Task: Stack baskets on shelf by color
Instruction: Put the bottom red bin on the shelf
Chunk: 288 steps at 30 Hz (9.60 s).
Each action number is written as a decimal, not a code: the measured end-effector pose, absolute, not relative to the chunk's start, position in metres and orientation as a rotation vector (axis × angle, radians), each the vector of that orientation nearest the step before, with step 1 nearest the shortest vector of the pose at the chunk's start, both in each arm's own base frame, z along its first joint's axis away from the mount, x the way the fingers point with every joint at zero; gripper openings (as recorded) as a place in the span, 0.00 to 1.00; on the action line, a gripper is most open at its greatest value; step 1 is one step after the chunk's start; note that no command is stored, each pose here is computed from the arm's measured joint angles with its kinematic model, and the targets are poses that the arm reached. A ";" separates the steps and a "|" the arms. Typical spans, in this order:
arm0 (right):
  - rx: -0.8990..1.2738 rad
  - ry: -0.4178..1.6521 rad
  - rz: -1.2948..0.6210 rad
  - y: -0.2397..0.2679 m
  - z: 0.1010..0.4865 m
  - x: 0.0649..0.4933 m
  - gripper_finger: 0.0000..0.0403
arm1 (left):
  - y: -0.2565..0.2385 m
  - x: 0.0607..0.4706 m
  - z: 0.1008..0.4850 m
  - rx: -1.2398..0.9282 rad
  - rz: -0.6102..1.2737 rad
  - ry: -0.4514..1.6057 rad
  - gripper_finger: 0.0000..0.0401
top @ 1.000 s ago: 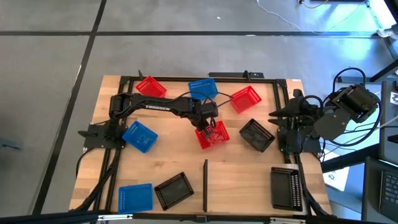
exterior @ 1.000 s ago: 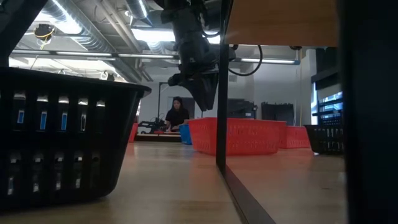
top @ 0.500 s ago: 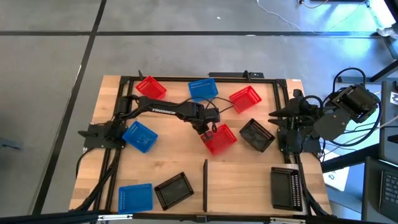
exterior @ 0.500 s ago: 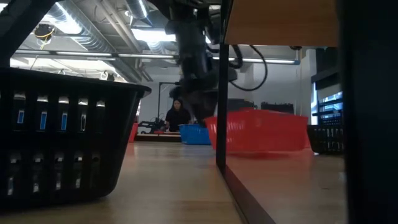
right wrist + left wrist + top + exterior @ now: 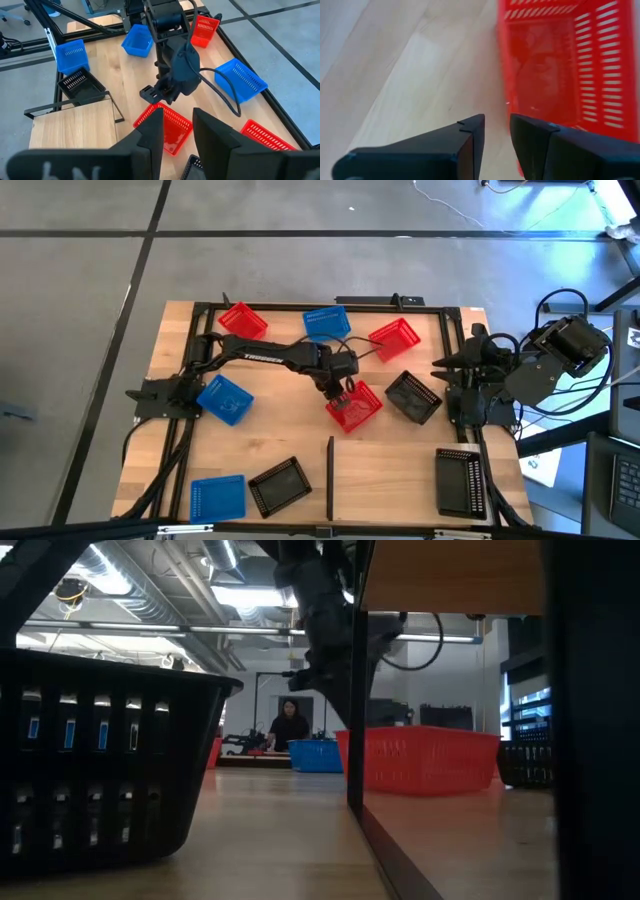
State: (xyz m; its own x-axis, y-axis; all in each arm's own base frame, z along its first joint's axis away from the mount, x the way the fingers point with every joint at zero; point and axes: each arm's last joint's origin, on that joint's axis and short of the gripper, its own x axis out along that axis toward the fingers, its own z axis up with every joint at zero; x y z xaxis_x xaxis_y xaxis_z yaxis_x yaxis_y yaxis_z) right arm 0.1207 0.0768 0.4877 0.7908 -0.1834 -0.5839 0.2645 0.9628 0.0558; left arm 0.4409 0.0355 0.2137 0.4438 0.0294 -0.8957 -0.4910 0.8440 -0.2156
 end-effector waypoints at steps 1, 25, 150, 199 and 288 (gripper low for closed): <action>0.137 0.613 -0.242 0.077 0.488 0.121 0.25 | 0.035 0.442 0.215 -0.487 0.335 1.065 0.21; 0.135 0.613 -0.242 0.077 0.488 0.121 0.25 | 0.012 0.453 0.192 -0.397 0.356 1.066 0.21; -0.043 0.730 -0.673 0.064 0.450 0.221 0.25 | -0.072 0.445 0.391 0.173 0.873 0.431 0.00; 0.048 0.800 -0.677 0.044 0.448 0.226 0.01 | -0.109 0.434 0.407 0.267 0.688 0.426 0.15; 0.388 1.426 0.160 0.131 0.320 0.232 0.14 | -0.113 0.362 0.432 -0.045 0.186 0.772 0.15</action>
State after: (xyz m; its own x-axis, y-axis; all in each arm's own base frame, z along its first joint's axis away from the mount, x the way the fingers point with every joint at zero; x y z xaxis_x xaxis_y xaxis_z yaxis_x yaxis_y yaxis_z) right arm 0.2322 0.1312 0.3203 0.1468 0.3368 -0.9301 0.1217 0.9270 0.3549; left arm 0.3618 -0.1134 0.4316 0.7008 0.1508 -0.6973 -0.1835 0.9826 0.0281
